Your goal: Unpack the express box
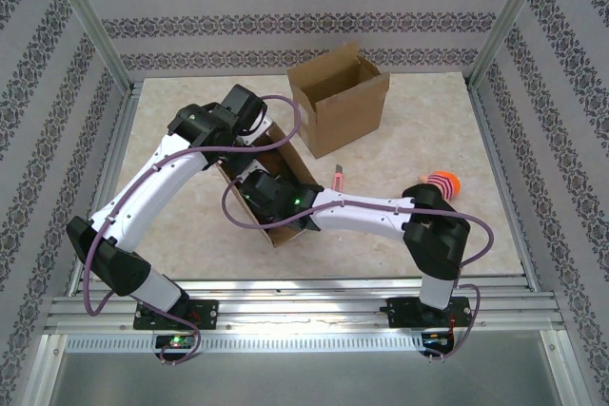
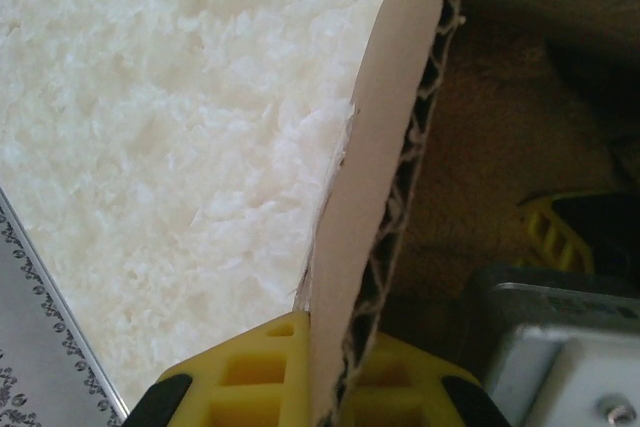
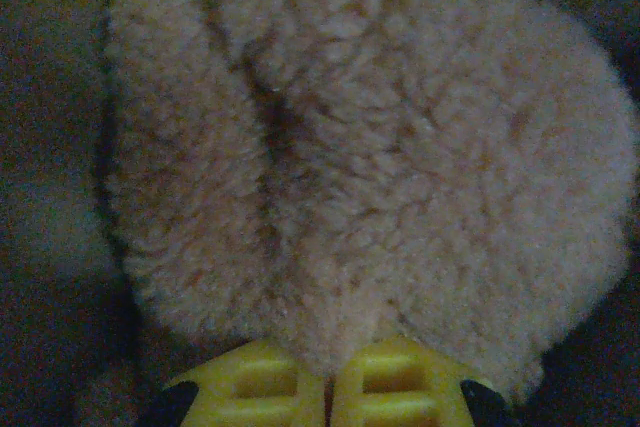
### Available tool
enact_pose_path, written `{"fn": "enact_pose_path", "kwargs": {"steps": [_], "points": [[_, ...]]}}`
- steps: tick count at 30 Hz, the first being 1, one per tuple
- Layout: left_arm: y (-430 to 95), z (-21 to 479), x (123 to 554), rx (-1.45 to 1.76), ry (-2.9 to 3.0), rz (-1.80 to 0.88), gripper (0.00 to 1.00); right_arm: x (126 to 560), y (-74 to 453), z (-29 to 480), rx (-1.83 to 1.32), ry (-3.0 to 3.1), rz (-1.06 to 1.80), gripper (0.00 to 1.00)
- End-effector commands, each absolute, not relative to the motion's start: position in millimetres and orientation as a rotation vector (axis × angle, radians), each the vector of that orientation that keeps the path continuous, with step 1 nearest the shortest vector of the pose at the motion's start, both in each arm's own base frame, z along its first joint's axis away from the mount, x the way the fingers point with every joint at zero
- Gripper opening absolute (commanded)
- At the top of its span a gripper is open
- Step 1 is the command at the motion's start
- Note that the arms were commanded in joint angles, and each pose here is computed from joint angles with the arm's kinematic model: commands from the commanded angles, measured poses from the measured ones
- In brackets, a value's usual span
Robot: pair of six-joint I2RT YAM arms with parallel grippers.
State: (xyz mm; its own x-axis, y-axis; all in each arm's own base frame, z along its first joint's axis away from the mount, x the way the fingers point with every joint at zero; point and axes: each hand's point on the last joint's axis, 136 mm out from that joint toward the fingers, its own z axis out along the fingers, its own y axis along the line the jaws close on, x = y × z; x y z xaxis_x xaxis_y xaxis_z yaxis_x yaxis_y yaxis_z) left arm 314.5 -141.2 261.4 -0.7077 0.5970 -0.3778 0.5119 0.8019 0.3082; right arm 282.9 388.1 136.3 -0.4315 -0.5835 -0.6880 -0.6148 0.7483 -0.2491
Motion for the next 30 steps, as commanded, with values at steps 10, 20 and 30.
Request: {"fn": "enact_pose_path", "kwargs": {"steps": [10, 20, 30], "points": [[-138.3, 276.3, 323.7, 0.638, 2.514, 0.21, 0.0, 269.2, 386.4, 180.7, -0.878, 2.062, 0.21, 0.0], [-133.8, 277.4, 328.3, 0.578, 2.531, 0.228, 0.0, 259.3, 383.3, 218.5, -0.811, 1.959, 0.31, 0.0], [-125.0, 268.5, 335.9, 0.491, 2.578, 0.254, 0.0, 245.5, 369.3, 244.9, -0.704, 1.848, 0.441, 0.0]]}}
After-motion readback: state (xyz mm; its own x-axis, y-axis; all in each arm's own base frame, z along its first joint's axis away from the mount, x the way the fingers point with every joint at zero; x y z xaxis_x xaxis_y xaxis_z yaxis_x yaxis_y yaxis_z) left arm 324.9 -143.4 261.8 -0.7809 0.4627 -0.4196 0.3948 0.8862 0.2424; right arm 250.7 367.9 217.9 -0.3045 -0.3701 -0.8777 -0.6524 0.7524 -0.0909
